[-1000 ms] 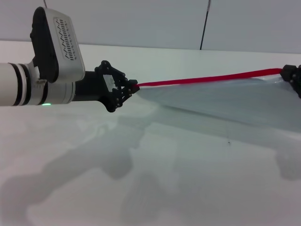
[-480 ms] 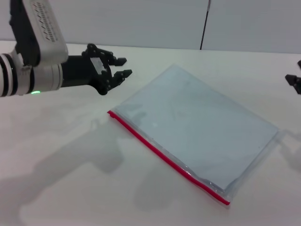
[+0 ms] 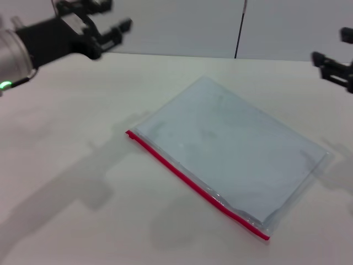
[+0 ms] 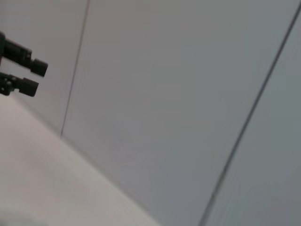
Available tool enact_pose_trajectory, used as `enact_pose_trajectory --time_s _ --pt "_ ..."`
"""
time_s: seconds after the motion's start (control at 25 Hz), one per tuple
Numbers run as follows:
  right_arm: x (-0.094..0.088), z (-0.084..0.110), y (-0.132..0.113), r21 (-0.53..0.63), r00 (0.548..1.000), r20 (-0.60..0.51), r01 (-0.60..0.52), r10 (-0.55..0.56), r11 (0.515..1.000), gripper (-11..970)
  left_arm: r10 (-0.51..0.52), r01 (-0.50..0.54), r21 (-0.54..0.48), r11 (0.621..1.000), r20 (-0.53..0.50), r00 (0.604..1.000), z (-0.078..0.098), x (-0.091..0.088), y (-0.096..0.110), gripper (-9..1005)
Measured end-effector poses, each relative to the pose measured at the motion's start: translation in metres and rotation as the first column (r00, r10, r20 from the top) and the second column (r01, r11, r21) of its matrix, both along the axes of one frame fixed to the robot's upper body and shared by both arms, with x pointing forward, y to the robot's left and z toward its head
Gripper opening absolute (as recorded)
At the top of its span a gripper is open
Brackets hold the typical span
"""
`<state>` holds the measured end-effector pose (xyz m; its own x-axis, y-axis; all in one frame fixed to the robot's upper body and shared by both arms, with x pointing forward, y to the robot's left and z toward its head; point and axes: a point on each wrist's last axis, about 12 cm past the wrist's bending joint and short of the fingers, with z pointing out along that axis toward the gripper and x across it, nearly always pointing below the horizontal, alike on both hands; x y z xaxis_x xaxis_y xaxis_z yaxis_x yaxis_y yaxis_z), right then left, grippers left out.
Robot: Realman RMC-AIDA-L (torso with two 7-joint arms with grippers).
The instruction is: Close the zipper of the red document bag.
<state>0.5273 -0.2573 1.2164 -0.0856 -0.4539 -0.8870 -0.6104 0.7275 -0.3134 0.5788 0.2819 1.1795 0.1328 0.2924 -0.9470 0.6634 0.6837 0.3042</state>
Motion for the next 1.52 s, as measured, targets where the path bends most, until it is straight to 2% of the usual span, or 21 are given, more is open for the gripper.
enact_pose_trajectory --time_s 0.08,0.16,0.24,0.28,0.32,0.4,0.64,0.76,0.96,1.08,1.16,1.28,1.36,1.52 --pt "0.003 -0.009 0.006 0.05 0.999 0.041 0.01 -0.012 0.999 610 0.043 -0.041 -0.075 0.996 0.031 0.999 0.003 -0.007 0.01 540" --pt "0.008 -0.018 0.01 0.114 0.994 0.079 0.064 -0.073 0.991 633 0.093 -0.083 -0.148 0.986 0.061 0.994 0.006 -0.014 0.018 534" --pt "0.013 -0.031 0.012 0.153 0.985 0.096 0.128 -0.144 0.98 630 0.168 -0.147 -0.239 0.96 0.07 0.983 0.006 -0.018 0.026 529" --pt "0.015 -0.038 0.014 0.163 0.978 0.103 0.162 -0.18 0.973 628 0.222 -0.193 -0.296 0.935 0.067 0.973 0.004 -0.02 0.033 526" --pt "0.022 -0.052 0.014 0.171 0.959 0.114 0.239 -0.26 0.956 626 0.259 -0.224 -0.333 0.916 0.065 0.964 0.001 -0.022 0.036 526" --pt "0.025 -0.057 0.012 0.176 0.948 0.114 0.276 -0.298 0.945 623 0.304 -0.258 -0.369 0.893 0.07 0.95 -0.007 -0.024 0.038 525" --pt "0.046 -0.085 0.01 0.24 0.873 0.062 0.457 -0.483 0.856 621 0.374 -0.336 -0.334 0.881 0.054 0.926 -0.03 -0.022 0.026 524" --pt "0.053 -0.097 0.013 0.273 0.827 0.055 0.526 -0.559 0.805 620 0.382 -0.35 -0.335 0.875 0.032 0.924 -0.036 -0.018 0.018 523" --pt "0.053 -0.123 0.01 0.38 0.733 0.056 0.612 -0.678 0.694 618 0.371 -0.34 -0.323 0.883 0.035 0.928 -0.039 -0.013 0.008 522" --pt "0.055 -0.132 0.004 0.436 0.71 0.014 0.629 -0.704 0.643 617 0.364 -0.337 -0.316 0.887 0.028 0.931 -0.041 -0.011 0.005 521" --pt "0.057 -0.135 0.003 0.439 0.709 0.004 0.632 -0.705 0.639 617 0.364 -0.338 -0.315 0.887 0.026 0.931 -0.042 -0.01 0.005 521" --pt "0.064 -0.137 0.005 0.398 0.717 0.032 0.63 -0.696 0.667 616 0.362 -0.341 -0.309 0.888 0.012 0.932 -0.046 -0.007 0.004 520" --pt "0.066 -0.138 0.005 0.388 0.715 0.039 0.633 -0.698 0.67 616 0.358 -0.339 -0.305 0.89 0.007 0.934 -0.048 -0.005 0.003 520" --pt "0.067 -0.139 0.004 0.396 0.704 0.038 0.641 -0.71 0.657 616 0.35 -0.335 -0.296 0.895 -0.001 0.937 -0.051 -0.002 0.001 521"
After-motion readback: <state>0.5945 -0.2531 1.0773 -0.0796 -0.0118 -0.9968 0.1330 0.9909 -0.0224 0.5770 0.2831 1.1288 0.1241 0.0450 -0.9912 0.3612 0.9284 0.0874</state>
